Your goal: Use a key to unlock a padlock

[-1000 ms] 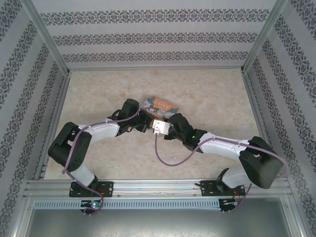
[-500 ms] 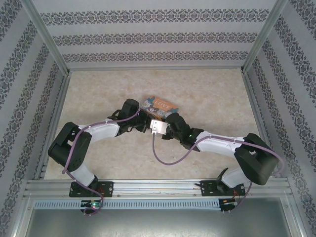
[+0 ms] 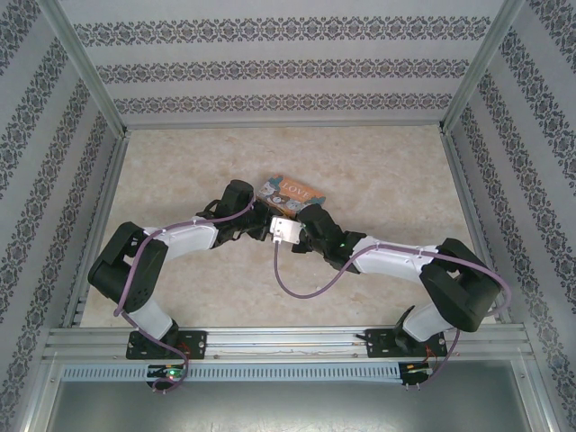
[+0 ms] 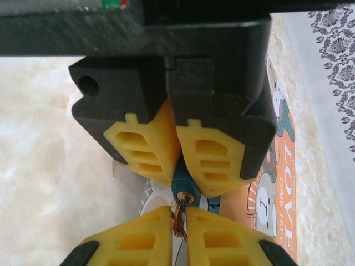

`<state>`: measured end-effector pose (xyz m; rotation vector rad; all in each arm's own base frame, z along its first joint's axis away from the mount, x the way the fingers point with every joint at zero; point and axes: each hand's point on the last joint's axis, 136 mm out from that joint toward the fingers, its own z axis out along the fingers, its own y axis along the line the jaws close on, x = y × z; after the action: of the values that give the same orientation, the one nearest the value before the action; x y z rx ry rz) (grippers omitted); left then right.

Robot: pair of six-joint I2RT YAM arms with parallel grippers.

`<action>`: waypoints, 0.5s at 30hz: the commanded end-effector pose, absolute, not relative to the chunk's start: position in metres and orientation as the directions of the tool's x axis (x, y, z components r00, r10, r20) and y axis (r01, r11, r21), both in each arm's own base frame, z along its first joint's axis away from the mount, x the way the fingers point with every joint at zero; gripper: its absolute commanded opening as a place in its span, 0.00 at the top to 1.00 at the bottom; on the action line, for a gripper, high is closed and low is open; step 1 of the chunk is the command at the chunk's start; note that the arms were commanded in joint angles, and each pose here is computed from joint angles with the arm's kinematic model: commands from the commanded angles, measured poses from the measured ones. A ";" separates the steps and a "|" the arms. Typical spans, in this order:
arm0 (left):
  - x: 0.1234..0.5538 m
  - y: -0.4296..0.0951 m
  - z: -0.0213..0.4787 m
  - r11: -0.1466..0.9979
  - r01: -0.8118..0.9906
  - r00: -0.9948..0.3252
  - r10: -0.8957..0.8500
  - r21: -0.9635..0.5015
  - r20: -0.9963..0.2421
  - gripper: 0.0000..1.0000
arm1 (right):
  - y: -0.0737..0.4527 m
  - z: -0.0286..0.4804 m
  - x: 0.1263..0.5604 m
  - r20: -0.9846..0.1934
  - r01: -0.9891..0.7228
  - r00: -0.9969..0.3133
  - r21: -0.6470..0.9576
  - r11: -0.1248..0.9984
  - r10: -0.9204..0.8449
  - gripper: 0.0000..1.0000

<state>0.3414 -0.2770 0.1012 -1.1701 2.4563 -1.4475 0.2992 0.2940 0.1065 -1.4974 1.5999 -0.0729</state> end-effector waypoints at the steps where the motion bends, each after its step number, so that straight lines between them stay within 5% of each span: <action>1: 0.339 -0.291 0.112 0.253 -0.542 -0.746 -0.584 -0.801 0.320 1.00 | 0.305 0.115 0.302 -0.577 -0.755 0.171 -0.598 0.270 -0.799 0.93; 4: 0.339 -0.291 0.113 0.249 -0.542 -0.745 -0.584 -0.802 0.322 1.00 | 0.304 0.115 0.303 -0.583 -0.753 0.157 -0.593 0.286 -0.797 1.00; 15: 0.338 -0.291 0.109 0.239 -0.551 -0.740 -0.583 -0.800 0.336 1.00 | 0.302 0.117 0.304 -0.658 -0.749 0.076 -0.534 0.392 -0.749 1.00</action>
<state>0.3434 -0.2775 0.0988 -1.1785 2.4462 -1.4524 0.2996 0.2938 0.1050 -1.4402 1.6549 -0.0408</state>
